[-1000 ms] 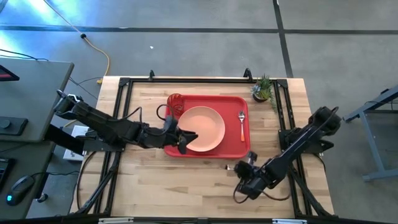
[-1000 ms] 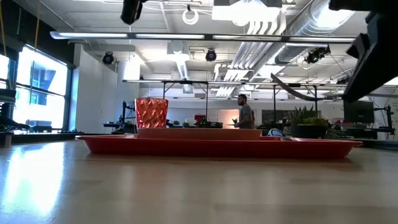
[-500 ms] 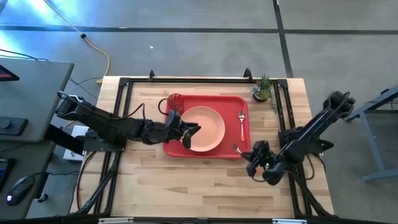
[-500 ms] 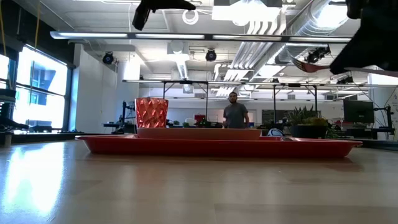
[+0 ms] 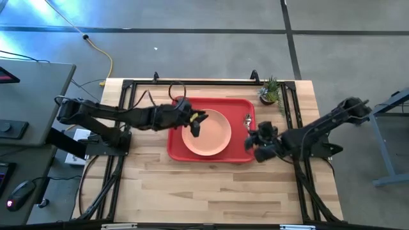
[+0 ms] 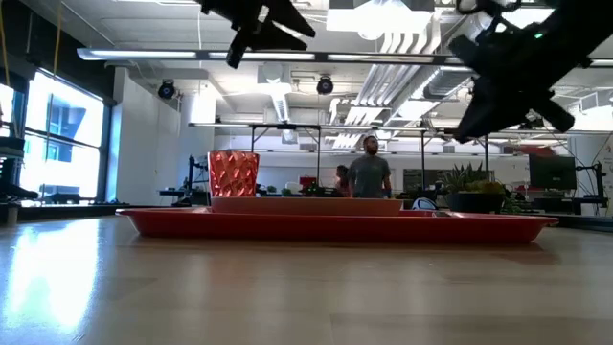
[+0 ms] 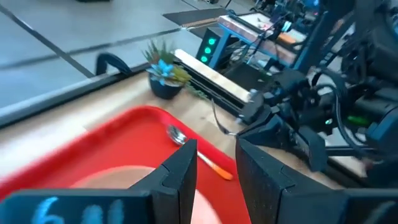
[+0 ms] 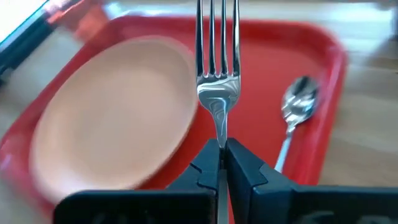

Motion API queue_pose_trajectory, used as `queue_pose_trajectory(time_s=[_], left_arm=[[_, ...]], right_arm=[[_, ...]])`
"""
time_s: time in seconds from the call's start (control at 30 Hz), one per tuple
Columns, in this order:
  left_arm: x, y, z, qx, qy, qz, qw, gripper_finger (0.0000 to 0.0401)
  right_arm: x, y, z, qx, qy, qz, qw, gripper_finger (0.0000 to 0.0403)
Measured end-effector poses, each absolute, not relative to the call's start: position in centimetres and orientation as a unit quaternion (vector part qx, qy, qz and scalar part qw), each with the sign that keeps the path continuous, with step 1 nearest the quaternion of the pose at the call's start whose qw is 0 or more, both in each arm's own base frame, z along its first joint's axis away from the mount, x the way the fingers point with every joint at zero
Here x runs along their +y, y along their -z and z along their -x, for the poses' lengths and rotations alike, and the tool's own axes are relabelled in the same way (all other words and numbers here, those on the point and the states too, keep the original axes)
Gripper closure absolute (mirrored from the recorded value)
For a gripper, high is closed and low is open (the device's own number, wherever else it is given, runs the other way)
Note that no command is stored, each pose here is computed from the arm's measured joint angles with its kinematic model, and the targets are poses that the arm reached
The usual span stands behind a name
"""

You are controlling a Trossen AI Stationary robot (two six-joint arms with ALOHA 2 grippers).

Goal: Pick and place plate/cup/fork/spoon on tray
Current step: Put the orange fork on the red tray to the right of the orange plate

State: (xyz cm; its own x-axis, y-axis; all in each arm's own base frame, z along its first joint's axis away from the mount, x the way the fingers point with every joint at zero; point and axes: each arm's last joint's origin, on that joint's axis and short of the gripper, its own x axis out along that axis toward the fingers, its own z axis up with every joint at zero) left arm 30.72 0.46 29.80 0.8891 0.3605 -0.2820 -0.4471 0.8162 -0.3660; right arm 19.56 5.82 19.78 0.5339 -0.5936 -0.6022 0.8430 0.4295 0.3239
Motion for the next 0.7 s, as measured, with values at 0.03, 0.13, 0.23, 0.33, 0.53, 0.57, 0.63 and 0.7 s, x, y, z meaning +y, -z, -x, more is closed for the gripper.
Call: queue_pose_trajectory(time_s=[0.03,0.13,0.23,0.33,0.53,0.57,0.63,0.7], left_arm=[[1.1,-29.8,-30.7,0.103,-0.215,0.204,0.949,0.0302],[2.9,-29.8,-30.6,0.11,-0.227,0.166,0.953,0.0302],[4.5,-29.8,-30.4,0.116,-0.248,0.128,0.953,0.0302],[6.2,-30.2,-29.9,0.117,-0.269,0.094,0.951,0.0302],[9.2,-30.8,-28.7,0.118,-0.312,0.051,0.941,0.0302],[9.6,-30.9,-28.4,0.12,-0.314,0.049,0.94,0.0302],[10.4,-31.0,-28.0,0.121,-0.305,0.042,0.944,0.0302],[11.0,-31.3,-27.4,0.127,-0.286,0.027,0.949,0.0302]], right_arm=[[5.2,-19.8,-19.7,0.199,0.451,-0.312,0.812,0.0403],[3.2,-19.7,-20.2,0.194,0.485,-0.329,0.786,0.0403],[1.1,-19.3,-20.6,0.211,0.515,-0.335,0.761,0.0403],[-0.8,-18.4,-21.3,0.248,0.526,-0.345,0.737,0.0403],[-2.9,-15.8,-23.1,0.296,0.522,-0.375,0.706,0.0403],[-3.2,-15.3,-23.3,0.301,0.524,-0.383,0.698,0.0403],[-3.4,-14.5,-23.8,0.303,0.527,-0.398,0.687,0.0403],[-3.5,-13.6,-24.3,0.308,0.522,-0.417,0.677,0.0403]])
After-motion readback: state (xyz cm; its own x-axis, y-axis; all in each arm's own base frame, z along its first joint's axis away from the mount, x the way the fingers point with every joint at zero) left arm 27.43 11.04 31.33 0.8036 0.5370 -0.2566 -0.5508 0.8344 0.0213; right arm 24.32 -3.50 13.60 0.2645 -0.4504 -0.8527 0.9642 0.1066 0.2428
